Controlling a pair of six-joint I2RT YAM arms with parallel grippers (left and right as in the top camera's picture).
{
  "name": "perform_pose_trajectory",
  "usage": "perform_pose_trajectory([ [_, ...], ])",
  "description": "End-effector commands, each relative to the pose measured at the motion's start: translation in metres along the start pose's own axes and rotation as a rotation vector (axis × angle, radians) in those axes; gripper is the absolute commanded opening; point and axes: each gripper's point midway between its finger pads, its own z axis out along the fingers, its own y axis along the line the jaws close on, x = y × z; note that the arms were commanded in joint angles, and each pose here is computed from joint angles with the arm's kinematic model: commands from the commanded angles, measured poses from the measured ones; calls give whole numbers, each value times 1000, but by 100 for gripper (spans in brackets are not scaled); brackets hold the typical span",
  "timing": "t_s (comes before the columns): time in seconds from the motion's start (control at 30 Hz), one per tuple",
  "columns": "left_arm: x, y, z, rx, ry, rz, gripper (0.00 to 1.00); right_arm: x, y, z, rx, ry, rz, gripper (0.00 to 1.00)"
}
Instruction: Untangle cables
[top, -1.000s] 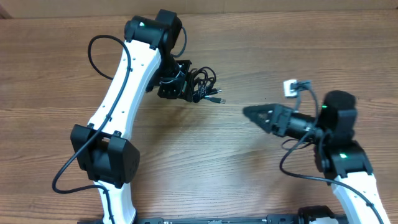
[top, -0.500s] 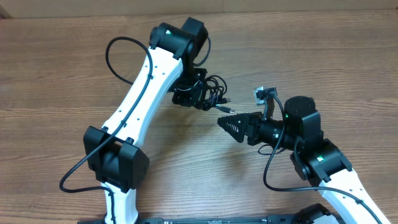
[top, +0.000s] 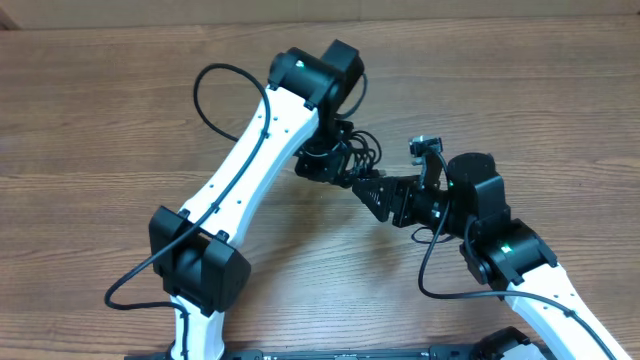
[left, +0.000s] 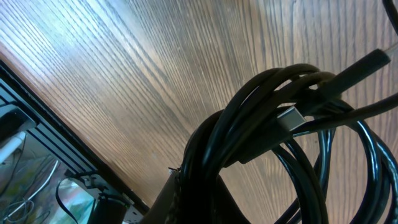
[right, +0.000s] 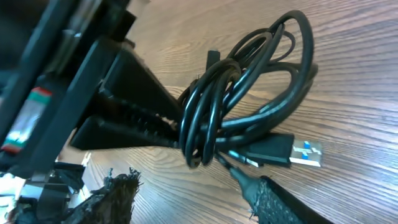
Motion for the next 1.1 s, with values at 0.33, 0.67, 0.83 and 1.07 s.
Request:
perform_pose_trajectory([
  [0.33, 26, 0, -4, 36, 28, 21, 4, -8, -7, -1, 62, -33, -11, 48],
  [0.67, 33, 2, -4, 26, 54, 41, 4, -11, -16, 1, 106, -50, -2, 47],
  [0.83, 37, 4, -4, 19, 69, 48, 4, -9, -27, 8, 138, -34, 16, 45],
  [1.07, 40, 6, -3, 16, 74, 81, 4, -5, -35, 16, 158, -12, 33, 41],
])
